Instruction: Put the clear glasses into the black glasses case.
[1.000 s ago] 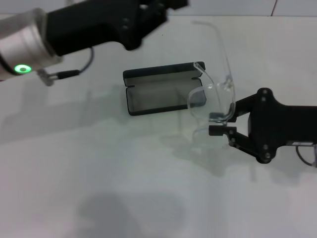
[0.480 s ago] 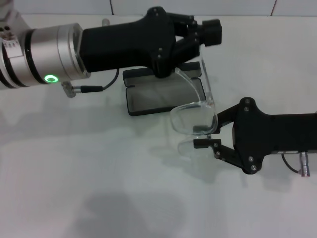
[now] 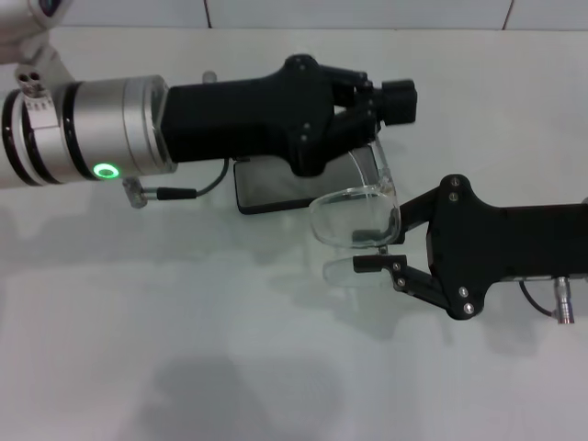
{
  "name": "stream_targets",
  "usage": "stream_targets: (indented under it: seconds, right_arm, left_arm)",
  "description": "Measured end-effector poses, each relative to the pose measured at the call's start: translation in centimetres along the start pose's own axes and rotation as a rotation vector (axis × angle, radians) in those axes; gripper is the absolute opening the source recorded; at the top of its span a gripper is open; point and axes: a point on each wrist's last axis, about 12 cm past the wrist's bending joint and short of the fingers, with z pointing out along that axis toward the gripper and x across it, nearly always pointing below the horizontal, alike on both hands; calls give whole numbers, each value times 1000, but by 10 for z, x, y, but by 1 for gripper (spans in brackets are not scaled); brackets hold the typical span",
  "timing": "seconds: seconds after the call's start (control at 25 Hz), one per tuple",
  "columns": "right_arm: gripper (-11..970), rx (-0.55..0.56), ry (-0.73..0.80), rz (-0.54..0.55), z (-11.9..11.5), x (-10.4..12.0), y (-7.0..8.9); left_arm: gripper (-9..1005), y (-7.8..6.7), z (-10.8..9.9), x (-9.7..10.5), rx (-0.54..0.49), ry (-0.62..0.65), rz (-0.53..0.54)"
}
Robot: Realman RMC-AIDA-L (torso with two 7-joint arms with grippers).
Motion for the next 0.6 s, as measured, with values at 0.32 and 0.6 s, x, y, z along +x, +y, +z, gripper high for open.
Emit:
stream_targets:
  seconds: [0.32,0.6]
  right_arm:
    - [115,10,-10,-32,0,-6,-3]
    - [115,9,-22,-64,0,-8,-2]
  left_arm:
    - [56,-1,-2,5,0,4,-63]
    - [56,-1,-2,2,6,13,-116]
